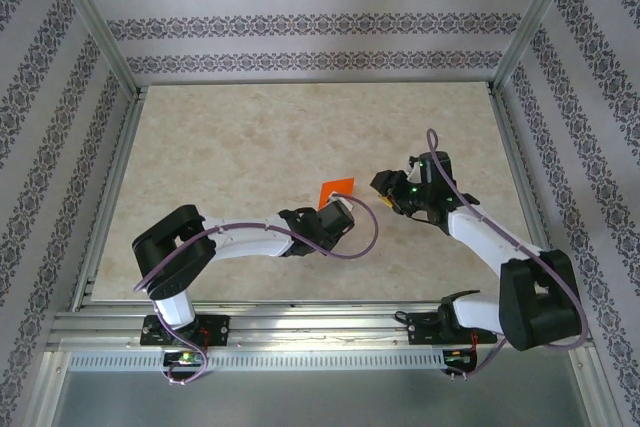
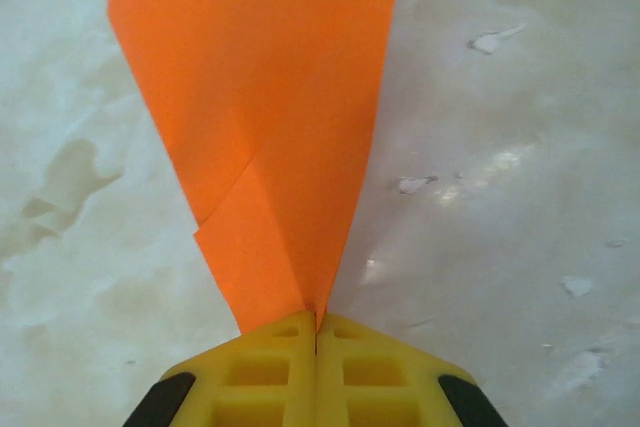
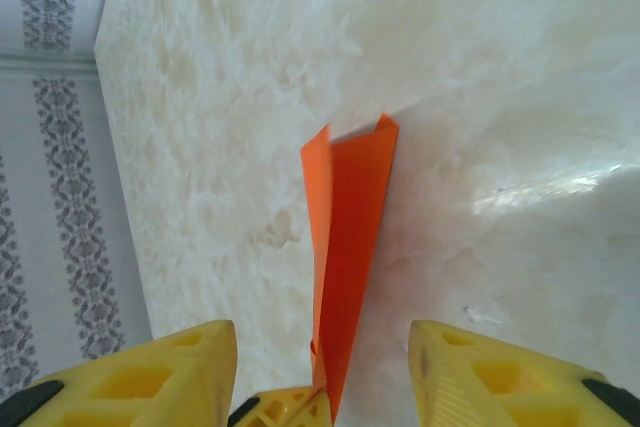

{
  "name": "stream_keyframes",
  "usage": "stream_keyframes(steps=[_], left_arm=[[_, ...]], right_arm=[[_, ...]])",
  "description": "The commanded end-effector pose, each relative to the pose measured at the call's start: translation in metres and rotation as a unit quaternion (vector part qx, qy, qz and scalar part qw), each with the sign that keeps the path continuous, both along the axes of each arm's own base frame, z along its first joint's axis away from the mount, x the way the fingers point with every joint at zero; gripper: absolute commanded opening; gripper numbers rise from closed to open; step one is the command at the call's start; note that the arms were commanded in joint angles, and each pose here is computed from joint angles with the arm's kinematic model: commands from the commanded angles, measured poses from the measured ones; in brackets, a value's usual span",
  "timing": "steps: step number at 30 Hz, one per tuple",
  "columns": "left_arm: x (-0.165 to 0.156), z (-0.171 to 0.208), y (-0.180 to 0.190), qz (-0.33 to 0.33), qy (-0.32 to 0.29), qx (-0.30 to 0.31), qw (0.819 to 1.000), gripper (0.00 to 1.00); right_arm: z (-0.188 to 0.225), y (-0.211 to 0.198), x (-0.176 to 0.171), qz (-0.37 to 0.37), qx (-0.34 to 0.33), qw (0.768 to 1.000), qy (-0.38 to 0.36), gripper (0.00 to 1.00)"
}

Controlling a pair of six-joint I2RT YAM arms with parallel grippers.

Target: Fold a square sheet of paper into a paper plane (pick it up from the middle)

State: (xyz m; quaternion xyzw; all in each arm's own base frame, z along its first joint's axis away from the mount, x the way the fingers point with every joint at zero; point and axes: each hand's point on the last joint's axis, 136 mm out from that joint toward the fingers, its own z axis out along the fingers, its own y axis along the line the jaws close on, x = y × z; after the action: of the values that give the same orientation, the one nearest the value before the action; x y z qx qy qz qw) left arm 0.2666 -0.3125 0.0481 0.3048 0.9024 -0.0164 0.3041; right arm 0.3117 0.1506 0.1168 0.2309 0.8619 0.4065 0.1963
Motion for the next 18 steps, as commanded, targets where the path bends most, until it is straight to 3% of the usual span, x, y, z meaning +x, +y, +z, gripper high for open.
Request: stream_keyframes(steps=[1,4,10,18], left_arm=[[-0.003,0.015,-0.014,0.006,0.02,-0.098,0.995,0.0],[-0.007,0.018,-0.019,0.002,0.052,-0.173,0.984,0.0],[-0.003,0.019,-0.012,0.029,0.08,-0.265,0.961,0.0],[-0.002,0.013,-0.015,0.037,0.111,-0.306,0.945,0.0]], right_arm=[[-0.008,-0.013,-0.008,0.0,-0.036,0.999,-0.01,0.51],[-0.007,-0.012,-0.009,0.003,-0.028,1.0,-0.012,0.52],[-0.008,-0.007,-0.012,0.004,-0.002,1.0,-0.008,0.53],[-0.014,-0.002,-0.016,0.016,0.006,1.0,0.002,0.53]])
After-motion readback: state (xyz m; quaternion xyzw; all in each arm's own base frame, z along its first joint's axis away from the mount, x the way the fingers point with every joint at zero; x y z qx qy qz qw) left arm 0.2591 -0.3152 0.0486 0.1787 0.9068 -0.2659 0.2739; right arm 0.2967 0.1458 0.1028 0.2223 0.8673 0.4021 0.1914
